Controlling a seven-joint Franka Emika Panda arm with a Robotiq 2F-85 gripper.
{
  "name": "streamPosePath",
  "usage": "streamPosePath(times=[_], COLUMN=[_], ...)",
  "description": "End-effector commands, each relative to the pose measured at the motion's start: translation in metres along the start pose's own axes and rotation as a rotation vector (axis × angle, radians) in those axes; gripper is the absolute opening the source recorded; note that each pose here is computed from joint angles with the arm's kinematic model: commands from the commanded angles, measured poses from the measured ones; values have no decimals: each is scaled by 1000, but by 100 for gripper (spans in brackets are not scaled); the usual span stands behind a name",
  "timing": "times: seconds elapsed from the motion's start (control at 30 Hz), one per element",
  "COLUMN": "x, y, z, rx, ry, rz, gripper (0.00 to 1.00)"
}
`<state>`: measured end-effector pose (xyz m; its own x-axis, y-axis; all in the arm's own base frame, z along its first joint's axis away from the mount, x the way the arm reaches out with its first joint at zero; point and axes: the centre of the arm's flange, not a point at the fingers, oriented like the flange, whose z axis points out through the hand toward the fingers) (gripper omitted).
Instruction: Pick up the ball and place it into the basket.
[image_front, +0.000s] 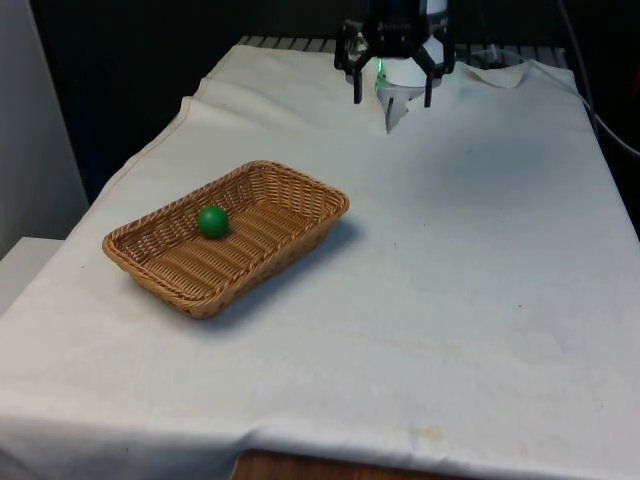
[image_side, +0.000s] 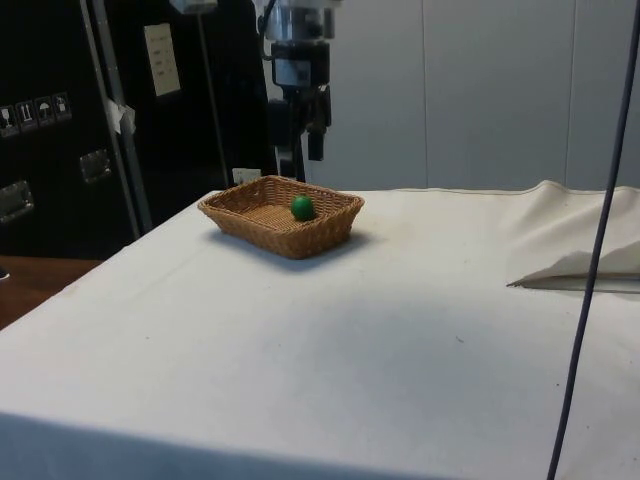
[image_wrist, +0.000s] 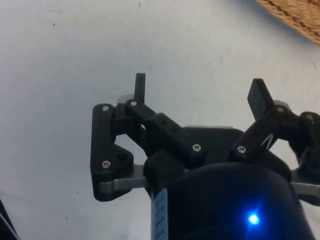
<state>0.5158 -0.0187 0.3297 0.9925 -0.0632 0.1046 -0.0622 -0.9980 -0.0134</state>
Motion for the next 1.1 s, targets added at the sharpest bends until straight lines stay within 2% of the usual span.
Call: streamPosePath(times=[0.0, 0.2, 0.23, 0.27, 0.5, 0.53, 0.57, 0.83, 0.87, 0.9, 1.07], x=[-1, -7, -7, -9, -14, -13, -15, -17, -17, -17, -17], y=[0, -4, -4, -5, -7, -7, -7, -3, -4, -3, -3], z=[-2, -17, -17, -22, -38, -35, -41, -50, -50, -50, -50], rx=[-14, -9, 3, -7, -4, 6, -3, -7, 6, -8, -17], ry=[4, 16, 16, 17, 23, 23, 25, 24, 26, 23, 21], rz=[2, -15, -20, -24, -55, -54, -61, -72, -72, -73, -79], gripper=[100, 100, 100, 100, 100, 100, 100, 100, 100, 100, 100])
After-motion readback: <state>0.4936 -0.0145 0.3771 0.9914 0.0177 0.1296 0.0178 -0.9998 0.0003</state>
